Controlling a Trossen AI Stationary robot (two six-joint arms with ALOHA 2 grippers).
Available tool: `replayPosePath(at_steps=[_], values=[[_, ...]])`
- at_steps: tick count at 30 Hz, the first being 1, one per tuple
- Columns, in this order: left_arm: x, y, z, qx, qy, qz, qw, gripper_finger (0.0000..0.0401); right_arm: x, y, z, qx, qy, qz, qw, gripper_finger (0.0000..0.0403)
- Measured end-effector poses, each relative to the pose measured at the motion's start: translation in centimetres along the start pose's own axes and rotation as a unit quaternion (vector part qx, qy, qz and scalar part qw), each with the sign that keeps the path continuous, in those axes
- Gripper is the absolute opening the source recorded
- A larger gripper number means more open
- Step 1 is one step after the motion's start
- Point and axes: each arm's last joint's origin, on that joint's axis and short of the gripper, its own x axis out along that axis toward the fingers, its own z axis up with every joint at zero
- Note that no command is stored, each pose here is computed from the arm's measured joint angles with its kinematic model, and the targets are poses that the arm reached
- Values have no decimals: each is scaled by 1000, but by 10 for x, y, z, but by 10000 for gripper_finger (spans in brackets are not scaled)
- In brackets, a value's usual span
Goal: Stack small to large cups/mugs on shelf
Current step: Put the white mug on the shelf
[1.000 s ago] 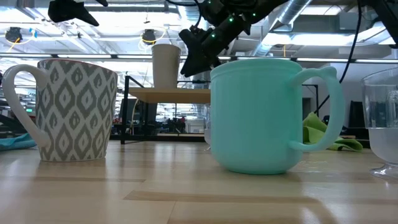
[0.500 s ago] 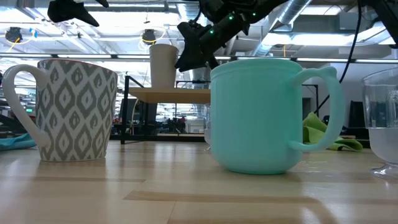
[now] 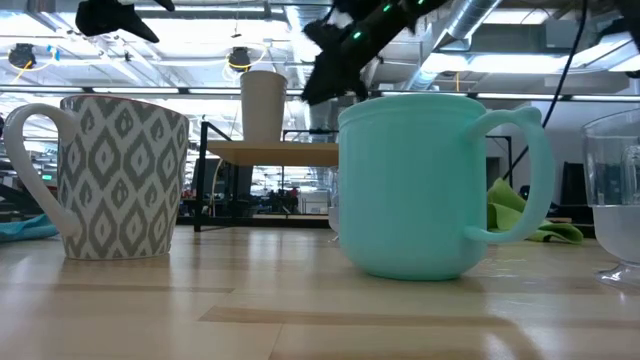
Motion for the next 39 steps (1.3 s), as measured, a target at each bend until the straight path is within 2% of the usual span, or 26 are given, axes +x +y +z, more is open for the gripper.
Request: replayPosePath(at_steps=[8, 12, 15, 18, 23, 26, 28, 34, 39], values=[[0, 0, 0, 0, 6, -5, 1000, 261, -92, 15, -9, 15, 89, 6, 996, 117], [0, 0, 0, 11, 6, -5, 1000, 261, -122, 46, -15, -32, 92, 41, 994, 117], [0, 0, 0, 13, 6, -5, 1000, 261, -127, 75, -18, -83, 81, 79, 990, 117], [0, 0, 0, 13, 6, -5, 1000, 261, -113, 106, -23, -121, 73, 114, 983, 117], [0, -1, -1, 21, 14, -12, 1000, 261, -68, 153, -33, -199, 45, 156, 967, 117], [0, -1, -1, 23, 21, -18, 999, 261, -41, 172, -41, -229, 30, 172, 958, 123], [0, -1, -2, 24, 28, -22, 999, 261, -24, 181, -44, -222, 14, 178, 958, 132], [0, 0, -4, 27, 38, -18, 999, 261, 9, 187, -46, -146, 34, 169, 974, 187], [0, 0, -4, 28, 38, -18, 999, 261, 35, 209, -53, -124, 45, 171, 976, 225]])
